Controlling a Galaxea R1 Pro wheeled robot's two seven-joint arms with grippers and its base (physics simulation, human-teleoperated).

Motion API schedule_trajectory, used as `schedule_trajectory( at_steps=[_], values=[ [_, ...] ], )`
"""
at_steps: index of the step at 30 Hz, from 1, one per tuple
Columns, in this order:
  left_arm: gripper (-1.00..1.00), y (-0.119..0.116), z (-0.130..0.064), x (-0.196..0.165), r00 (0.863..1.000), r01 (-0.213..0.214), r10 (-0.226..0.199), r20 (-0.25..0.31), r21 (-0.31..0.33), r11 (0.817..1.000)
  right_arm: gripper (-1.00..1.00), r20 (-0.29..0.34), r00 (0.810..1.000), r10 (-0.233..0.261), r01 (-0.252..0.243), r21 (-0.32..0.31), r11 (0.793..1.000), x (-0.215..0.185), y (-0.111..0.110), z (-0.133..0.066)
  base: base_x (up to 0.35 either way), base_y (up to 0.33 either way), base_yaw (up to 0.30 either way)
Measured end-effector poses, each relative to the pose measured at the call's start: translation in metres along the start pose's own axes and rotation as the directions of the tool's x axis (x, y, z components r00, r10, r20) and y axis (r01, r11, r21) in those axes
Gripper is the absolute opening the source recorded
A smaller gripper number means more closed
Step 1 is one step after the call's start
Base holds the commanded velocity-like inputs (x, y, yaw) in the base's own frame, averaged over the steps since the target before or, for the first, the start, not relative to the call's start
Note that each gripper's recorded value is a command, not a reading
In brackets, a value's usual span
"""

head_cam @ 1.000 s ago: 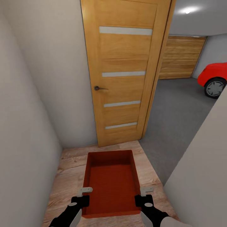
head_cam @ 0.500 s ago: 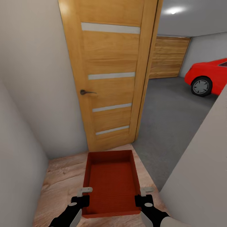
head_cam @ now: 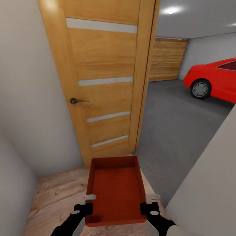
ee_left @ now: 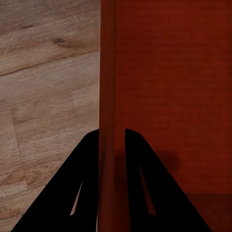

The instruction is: Move the two storage containers from the living room to the garage. In the garage, place one container on the floor and stack the other container on top of it (either order is fine).

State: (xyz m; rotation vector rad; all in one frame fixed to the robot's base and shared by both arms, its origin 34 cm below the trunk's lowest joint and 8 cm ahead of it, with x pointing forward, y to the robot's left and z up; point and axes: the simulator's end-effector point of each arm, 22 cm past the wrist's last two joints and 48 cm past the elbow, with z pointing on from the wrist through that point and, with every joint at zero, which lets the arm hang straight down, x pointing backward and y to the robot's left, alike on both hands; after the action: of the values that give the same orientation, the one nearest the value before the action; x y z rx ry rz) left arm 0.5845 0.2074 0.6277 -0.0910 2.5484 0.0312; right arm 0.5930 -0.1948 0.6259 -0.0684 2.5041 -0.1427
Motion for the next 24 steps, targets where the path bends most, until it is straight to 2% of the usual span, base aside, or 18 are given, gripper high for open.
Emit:
schedule_trajectory(
  at_steps=[4,11,24],
  values=[
    [-1.0,0.0001,0.0,0.0002,1.0,0.0,0.0,0.0,0.001,1.0,-1.0,0.0,1.0,0.0,0.0,0.0,1.0,0.0001,0.0001,0.0,0.317,0.0,-0.087],
    [-1.0,-0.0001,0.0002,0.0,1.0,0.0,0.0,0.0,0.001,1.0,-1.0,0.0,1.0,0.0,0.0,0.001,1.0,0.0,-0.0001,0.0001,0.279,0.0,-0.264],
    [-1.0,-0.0001,0.0005,0.0004,1.0,0.0,0.0,-0.001,0.001,1.0,-1.0,-0.001,1.0,0.0,0.0,0.0,1.0,0.0005,0.0,0.0004,0.032,0.0,-0.285]
  ],
)
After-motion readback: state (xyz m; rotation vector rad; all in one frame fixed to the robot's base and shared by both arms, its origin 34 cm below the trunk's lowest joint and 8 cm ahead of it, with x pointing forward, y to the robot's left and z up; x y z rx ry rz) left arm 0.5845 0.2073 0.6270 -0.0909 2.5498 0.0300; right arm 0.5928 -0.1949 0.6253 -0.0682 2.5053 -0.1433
